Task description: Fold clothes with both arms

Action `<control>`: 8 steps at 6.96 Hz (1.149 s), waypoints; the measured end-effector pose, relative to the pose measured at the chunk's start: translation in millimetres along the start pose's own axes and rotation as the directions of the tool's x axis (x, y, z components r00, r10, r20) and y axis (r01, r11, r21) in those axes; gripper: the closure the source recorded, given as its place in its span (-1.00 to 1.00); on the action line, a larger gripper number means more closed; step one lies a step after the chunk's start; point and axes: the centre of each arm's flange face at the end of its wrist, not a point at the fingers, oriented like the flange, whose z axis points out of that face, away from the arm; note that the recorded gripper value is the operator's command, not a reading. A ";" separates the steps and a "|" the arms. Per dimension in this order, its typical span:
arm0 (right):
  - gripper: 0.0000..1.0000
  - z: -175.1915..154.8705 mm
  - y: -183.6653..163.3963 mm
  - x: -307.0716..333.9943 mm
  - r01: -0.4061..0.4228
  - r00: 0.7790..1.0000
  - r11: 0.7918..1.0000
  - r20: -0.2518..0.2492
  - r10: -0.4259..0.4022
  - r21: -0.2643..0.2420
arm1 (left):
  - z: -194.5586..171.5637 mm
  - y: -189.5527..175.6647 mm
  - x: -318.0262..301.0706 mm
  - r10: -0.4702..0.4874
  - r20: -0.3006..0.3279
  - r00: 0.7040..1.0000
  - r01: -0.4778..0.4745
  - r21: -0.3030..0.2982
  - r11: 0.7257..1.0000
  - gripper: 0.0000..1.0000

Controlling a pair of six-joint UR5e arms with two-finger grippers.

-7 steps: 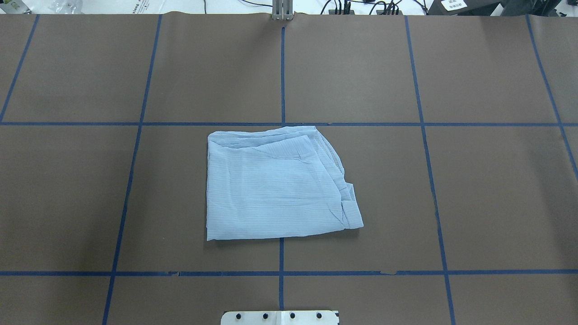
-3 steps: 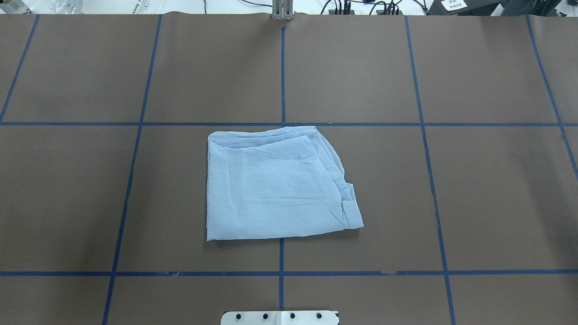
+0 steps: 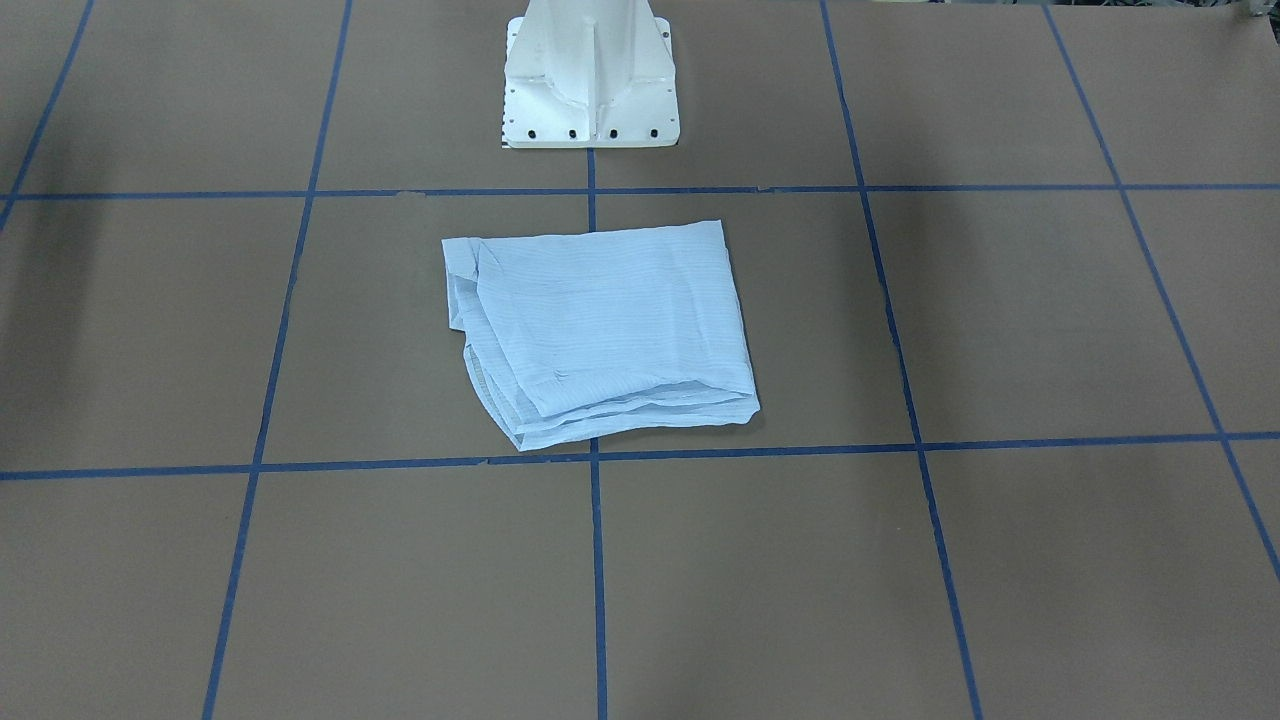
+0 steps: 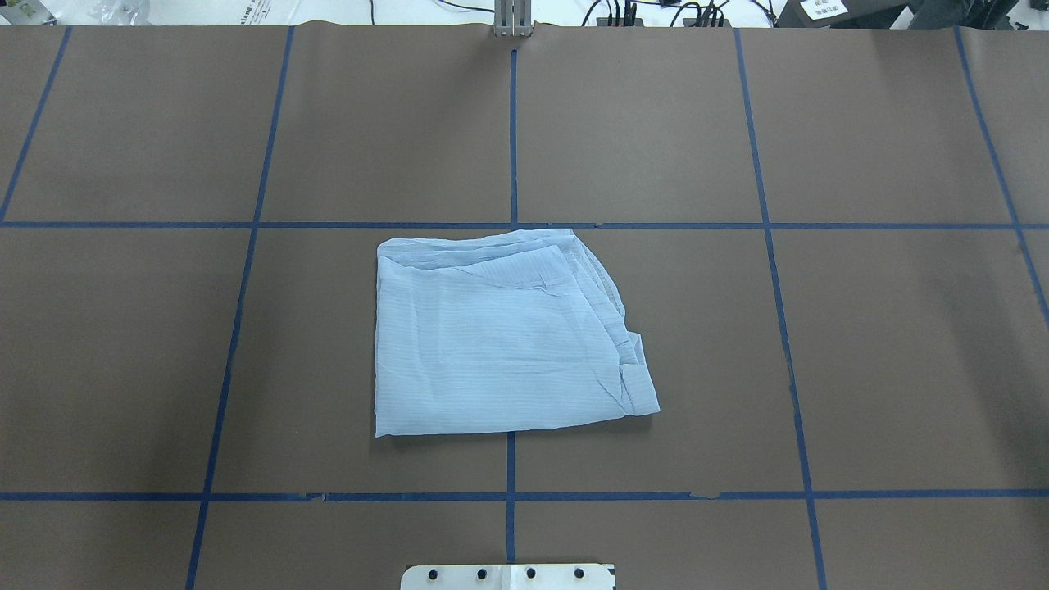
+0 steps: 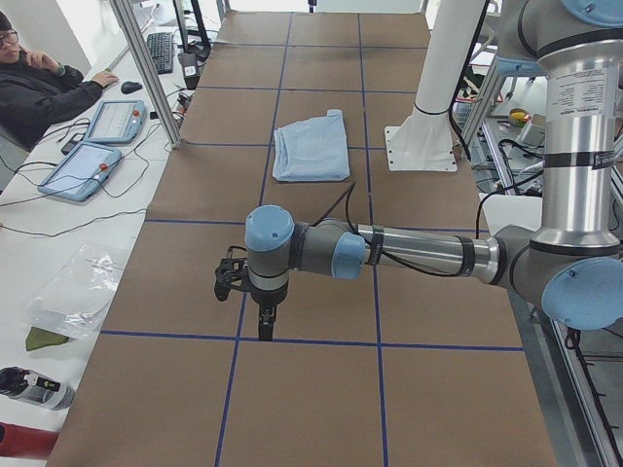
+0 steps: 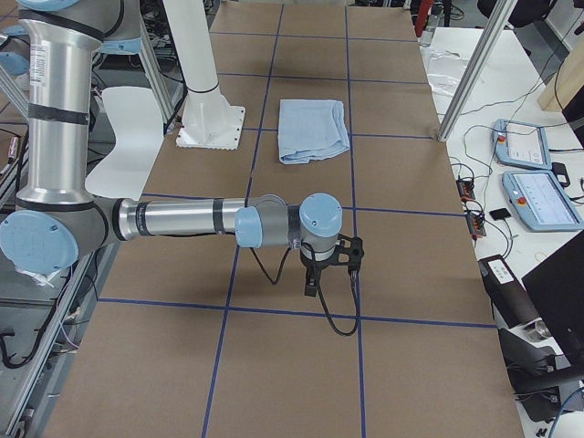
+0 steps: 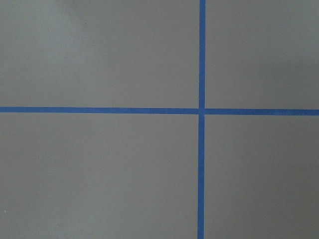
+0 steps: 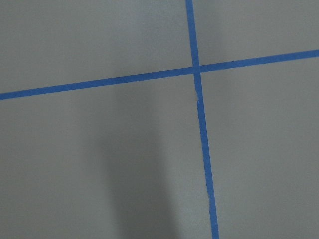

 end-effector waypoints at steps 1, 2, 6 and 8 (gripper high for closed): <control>-1.00 4.3 2.3 5.6 -0.001 1.000 1.000 -0.002 0.001 -0.009 | -0.2 0.0 0.2 0.002 0.000 1.000 -0.002 0.000 1.000 -0.99; -1.00 8.1 4.7 11.6 0.006 1.000 1.000 -0.004 -0.006 -0.016 | -0.2 0.0 0.2 0.003 0.000 1.000 -0.003 0.000 1.000 -0.99; -1.00 12.5 14.8 26.1 0.038 0.999 0.999 -0.001 -0.038 -0.028 | 1.4 2.0 -1.2 0.000 -0.001 1.000 0.000 -0.005 1.000 -0.99; -1.00 11.8 15.3 26.0 0.040 0.999 0.999 0.001 -0.040 -0.027 | 5.2 7.6 -3.3 0.000 -0.018 1.000 0.000 -0.015 1.000 -0.99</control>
